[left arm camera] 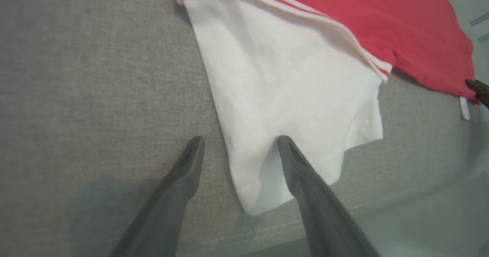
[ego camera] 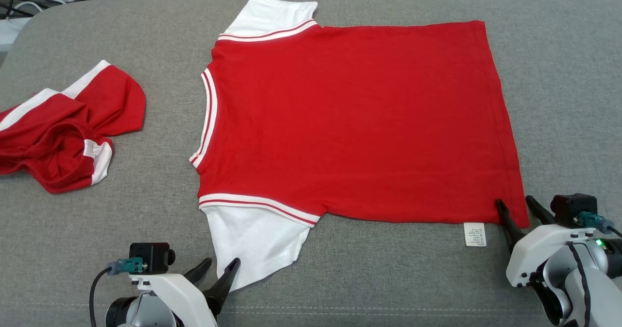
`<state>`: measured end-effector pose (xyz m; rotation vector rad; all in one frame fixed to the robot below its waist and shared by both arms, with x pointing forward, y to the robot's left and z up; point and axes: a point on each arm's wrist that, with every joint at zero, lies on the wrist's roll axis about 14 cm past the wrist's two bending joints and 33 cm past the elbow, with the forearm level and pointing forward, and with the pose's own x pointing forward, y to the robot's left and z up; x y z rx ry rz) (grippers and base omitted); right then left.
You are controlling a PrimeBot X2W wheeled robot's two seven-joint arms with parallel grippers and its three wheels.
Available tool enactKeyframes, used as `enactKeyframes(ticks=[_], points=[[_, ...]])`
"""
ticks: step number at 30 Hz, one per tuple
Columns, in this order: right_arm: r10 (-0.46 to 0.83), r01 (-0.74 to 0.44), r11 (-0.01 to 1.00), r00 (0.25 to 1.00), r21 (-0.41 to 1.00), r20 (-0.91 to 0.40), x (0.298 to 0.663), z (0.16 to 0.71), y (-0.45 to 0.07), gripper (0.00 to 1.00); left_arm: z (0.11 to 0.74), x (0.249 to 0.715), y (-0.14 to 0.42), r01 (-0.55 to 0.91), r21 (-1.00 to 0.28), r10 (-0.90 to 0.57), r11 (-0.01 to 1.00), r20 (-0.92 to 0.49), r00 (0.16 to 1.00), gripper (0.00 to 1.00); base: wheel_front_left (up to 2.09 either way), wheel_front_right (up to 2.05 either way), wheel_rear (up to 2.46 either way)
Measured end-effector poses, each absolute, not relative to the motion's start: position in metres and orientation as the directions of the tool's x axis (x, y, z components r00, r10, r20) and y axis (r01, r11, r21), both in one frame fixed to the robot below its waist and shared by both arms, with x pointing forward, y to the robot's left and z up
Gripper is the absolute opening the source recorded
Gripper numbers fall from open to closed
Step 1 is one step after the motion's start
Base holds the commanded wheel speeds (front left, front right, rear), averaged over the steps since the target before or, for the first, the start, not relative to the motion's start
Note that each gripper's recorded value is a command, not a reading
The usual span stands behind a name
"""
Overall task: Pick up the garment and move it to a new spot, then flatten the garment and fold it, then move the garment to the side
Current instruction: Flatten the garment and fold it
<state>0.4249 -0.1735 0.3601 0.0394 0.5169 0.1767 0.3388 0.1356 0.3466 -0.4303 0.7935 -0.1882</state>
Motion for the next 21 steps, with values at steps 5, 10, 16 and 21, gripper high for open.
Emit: enactKeyframes(ticks=[5,10,16,21], points=[[0.193,-0.163,0.981,0.848,0.104,-0.494,0.432,0.357,-0.168,0.0,0.344,0.341,0.135,0.013,-0.441,-0.332,0.897,-0.655,0.679,0.0,0.0,0.0,0.0],[0.195,-0.149,0.98,0.853,0.132,-0.485,0.434,0.358,-0.168,0.0,0.345,0.342,0.129,0.038,-0.447,-0.355,0.894,-0.653,0.669,0.0,0.0,0.0,0.0],[0.194,-0.134,0.978,0.858,0.158,-0.476,0.431,0.359,-0.17,0.0,0.351,0.329,0.117,0.059,-0.487,-0.405,0.871,-0.645,0.649,0.0,0.0,0.0,0.0],[0.182,-0.112,0.978,0.867,0.174,-0.463,0.421,0.358,-0.178,0.0,0.356,0.312,0.123,0.043,-0.5,-0.403,0.865,-0.642,0.652,0.0,0.0,0.0,0.0]])
